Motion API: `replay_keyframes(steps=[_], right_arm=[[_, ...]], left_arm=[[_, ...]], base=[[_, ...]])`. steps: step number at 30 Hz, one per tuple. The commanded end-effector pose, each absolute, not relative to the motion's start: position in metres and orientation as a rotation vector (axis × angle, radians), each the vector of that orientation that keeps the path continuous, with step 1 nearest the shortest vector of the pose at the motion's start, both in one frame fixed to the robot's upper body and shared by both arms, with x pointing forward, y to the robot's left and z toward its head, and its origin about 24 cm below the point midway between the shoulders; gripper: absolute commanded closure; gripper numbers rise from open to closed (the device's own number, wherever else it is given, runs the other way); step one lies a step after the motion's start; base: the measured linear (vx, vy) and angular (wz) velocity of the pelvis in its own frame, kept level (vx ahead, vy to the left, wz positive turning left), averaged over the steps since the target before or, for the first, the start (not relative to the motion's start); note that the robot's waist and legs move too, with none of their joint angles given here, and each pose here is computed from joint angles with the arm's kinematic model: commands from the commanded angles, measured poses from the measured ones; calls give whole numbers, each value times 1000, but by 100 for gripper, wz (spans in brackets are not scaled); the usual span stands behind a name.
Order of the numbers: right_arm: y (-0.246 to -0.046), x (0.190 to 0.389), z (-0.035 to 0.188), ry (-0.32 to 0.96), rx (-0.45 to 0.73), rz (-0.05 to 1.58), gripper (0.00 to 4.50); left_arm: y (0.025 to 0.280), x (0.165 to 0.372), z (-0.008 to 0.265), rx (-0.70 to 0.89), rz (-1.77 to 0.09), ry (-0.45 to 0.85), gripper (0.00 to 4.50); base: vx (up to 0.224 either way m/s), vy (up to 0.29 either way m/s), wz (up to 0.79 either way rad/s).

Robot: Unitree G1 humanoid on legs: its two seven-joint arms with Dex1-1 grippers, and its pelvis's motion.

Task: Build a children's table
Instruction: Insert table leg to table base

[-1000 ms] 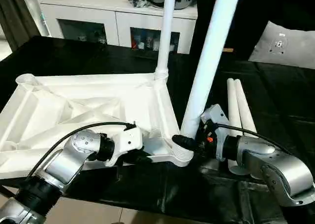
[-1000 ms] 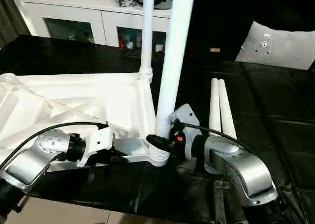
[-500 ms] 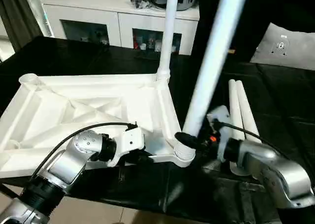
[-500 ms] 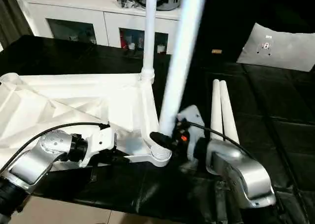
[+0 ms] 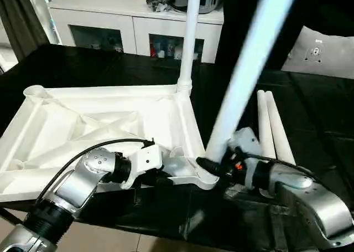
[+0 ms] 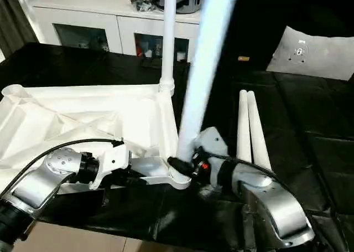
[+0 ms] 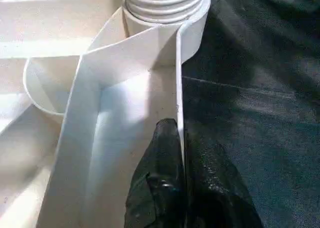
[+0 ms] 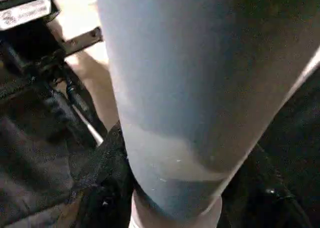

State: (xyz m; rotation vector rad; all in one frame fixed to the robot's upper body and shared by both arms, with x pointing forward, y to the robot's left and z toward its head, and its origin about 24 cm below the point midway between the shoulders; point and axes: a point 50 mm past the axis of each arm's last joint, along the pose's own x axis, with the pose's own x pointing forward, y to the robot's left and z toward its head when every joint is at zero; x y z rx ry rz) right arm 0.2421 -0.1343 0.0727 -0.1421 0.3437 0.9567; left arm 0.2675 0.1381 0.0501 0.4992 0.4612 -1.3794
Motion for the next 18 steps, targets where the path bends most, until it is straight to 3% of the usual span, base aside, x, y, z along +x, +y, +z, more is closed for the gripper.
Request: replay_keyframes(steps=[1,14,18], right_arm=[[-145,233,41,534,-163,932,261],[-131,234,35,543,-92,1126,261],[-129,235,31,568,-130,1167,261]], left_arm=[[140,277,66,506,-1351,383,450],[140,285,78,504,-1383,348,450],[143,295,85,536,-1380,344,450]], base=[[0,0,0],[0,0,0],[0,0,0]])
